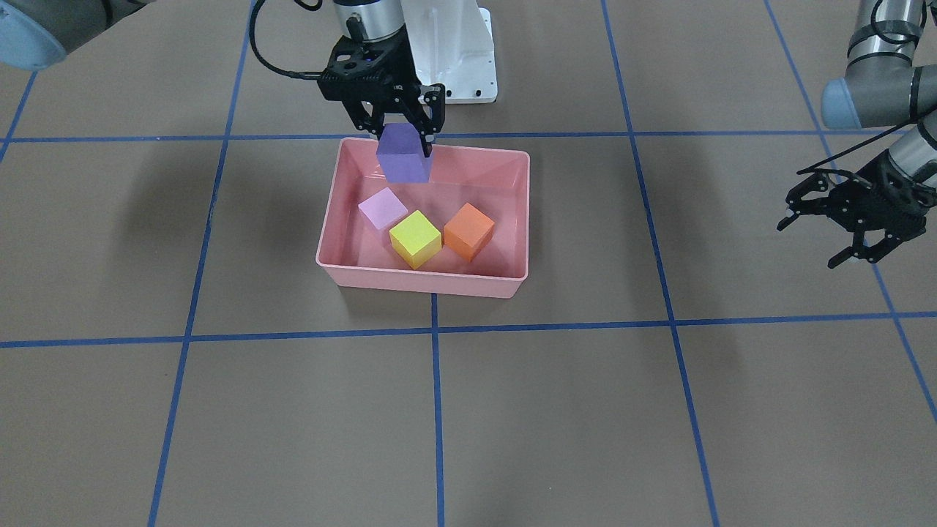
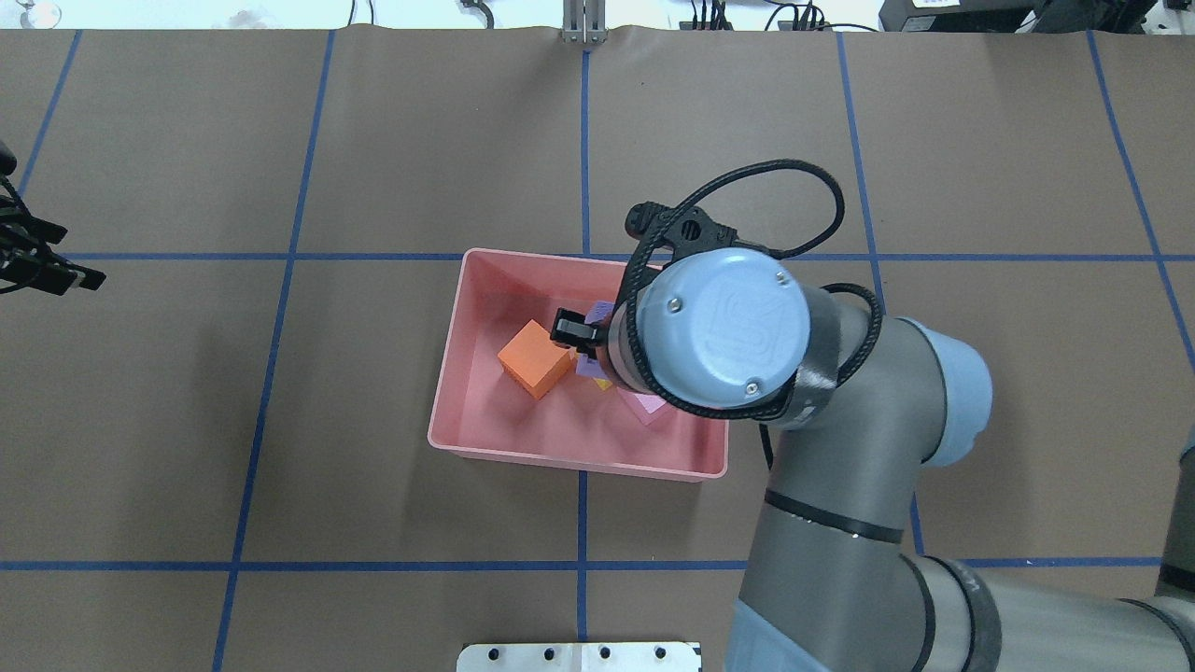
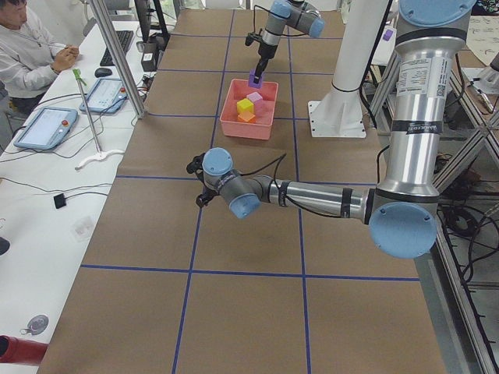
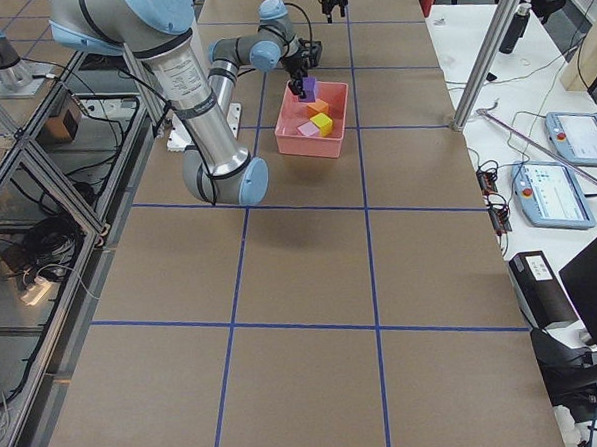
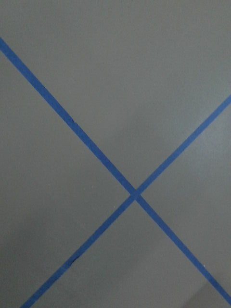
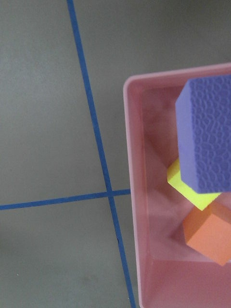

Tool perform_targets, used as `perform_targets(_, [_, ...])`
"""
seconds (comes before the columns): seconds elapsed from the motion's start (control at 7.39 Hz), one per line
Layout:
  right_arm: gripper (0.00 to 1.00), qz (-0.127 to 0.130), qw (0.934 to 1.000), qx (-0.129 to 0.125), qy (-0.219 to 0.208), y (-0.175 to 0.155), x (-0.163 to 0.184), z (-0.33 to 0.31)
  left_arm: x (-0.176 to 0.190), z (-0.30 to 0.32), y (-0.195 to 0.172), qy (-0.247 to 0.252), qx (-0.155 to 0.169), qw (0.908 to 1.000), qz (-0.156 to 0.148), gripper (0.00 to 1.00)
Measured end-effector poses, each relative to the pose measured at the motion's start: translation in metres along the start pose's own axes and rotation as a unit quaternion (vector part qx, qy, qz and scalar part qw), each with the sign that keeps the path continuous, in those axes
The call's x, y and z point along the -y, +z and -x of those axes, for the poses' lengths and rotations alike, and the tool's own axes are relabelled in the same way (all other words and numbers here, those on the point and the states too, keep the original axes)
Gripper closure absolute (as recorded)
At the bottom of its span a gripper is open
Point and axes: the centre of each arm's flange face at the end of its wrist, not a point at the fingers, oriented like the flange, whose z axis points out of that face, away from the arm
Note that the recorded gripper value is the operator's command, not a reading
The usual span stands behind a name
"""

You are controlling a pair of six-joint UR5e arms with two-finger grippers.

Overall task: Place blocks into pink bin with both arms
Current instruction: 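Carry the purple cube with the right gripper into the bin and release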

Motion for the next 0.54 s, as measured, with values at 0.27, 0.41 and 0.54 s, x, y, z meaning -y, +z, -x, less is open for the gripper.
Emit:
perform_targets(0.27, [0.01,-0.013,0.9999,-0.005,0.001,0.007,-0.022,0.013,-0.004,0.003,0.000,-0.002,0.000,1.0000,0.002,0.00])
perform_targets(0.41, [0.01,-0.014,0.9999,-0.005,0.000,0.007,-0.025,0.014,-0.006,0.003,0.000,-0.002,0.000,1.0000,0.003,0.00])
perform_targets(0.54, [0.01,-0.014,0.9999,-0.005,-0.003,0.006,-0.026,0.015,-0.008,0.004,0.000,-0.003,0.000,1.0000,0.003,0.00])
